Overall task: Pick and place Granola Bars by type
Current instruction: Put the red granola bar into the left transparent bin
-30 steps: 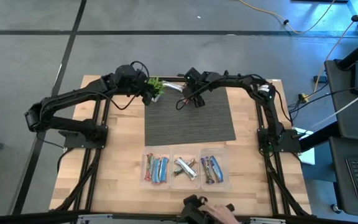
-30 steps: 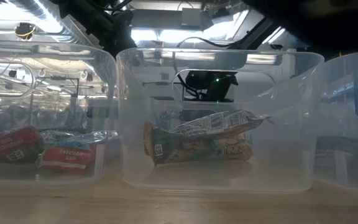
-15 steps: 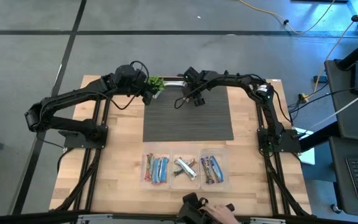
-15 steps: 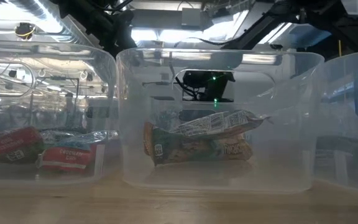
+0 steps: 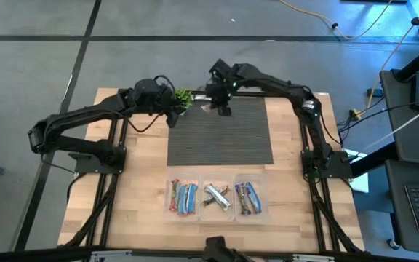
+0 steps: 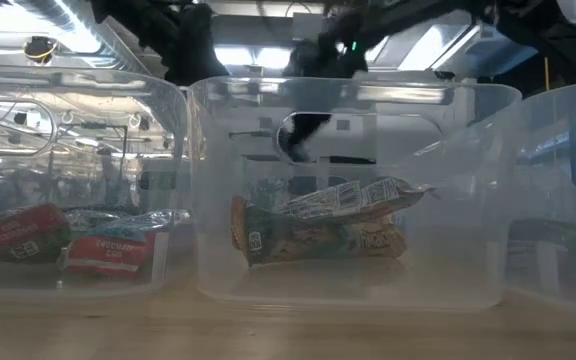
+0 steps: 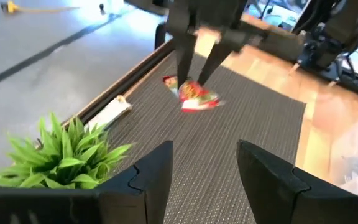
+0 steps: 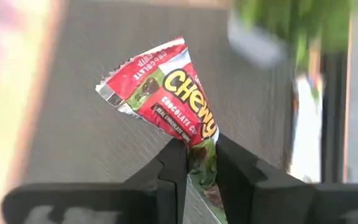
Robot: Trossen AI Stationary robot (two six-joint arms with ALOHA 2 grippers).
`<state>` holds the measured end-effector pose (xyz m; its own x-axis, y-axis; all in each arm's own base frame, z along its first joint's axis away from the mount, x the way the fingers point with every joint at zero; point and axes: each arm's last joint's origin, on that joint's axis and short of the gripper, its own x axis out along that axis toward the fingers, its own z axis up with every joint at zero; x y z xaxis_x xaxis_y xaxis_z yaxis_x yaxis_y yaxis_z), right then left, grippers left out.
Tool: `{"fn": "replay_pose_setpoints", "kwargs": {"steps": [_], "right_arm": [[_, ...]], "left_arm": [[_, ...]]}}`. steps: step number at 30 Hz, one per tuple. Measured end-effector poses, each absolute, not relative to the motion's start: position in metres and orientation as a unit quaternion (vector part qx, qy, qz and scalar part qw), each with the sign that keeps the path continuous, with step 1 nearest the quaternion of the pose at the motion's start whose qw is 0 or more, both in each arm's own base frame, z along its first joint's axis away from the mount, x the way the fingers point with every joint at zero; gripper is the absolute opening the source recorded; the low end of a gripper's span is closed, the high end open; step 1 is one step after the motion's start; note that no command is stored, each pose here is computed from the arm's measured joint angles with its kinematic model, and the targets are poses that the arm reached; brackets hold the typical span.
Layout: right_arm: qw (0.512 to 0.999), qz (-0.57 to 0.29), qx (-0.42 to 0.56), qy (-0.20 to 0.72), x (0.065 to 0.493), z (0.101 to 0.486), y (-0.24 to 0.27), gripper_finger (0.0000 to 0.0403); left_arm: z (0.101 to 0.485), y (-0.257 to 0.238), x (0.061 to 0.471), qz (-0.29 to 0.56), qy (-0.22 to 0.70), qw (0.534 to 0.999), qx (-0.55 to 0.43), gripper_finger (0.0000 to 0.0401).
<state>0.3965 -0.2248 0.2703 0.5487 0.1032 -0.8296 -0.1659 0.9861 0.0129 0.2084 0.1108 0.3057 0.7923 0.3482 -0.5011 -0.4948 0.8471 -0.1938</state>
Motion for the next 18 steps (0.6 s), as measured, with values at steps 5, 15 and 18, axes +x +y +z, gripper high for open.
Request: {"fn": "replay_pose_setpoints", "kwargs": {"steps": [5, 15, 18], "right_arm": [[0.917, 0.084, 0.019, 0.39, 0.382, 0.332, -0.207, 0.0075], [0.96, 0.092, 0.025, 0.262, 0.374, 0.406, -0.138, 0.0075], [0.966, 0.11, 0.021, 0.234, 0.38, 0.415, -0.118, 0.0075]], "left_arm": [[0.319, 0.091, 0.203, 0.234, 0.203, 0.942, -0.132, 0.0171], [0.312, 0.034, 0.22, 0.21, 0.093, 0.969, -0.093, 0.0171], [0.297, 0.015, 0.222, 0.224, 0.055, 0.971, -0.067, 0.0171]]}}
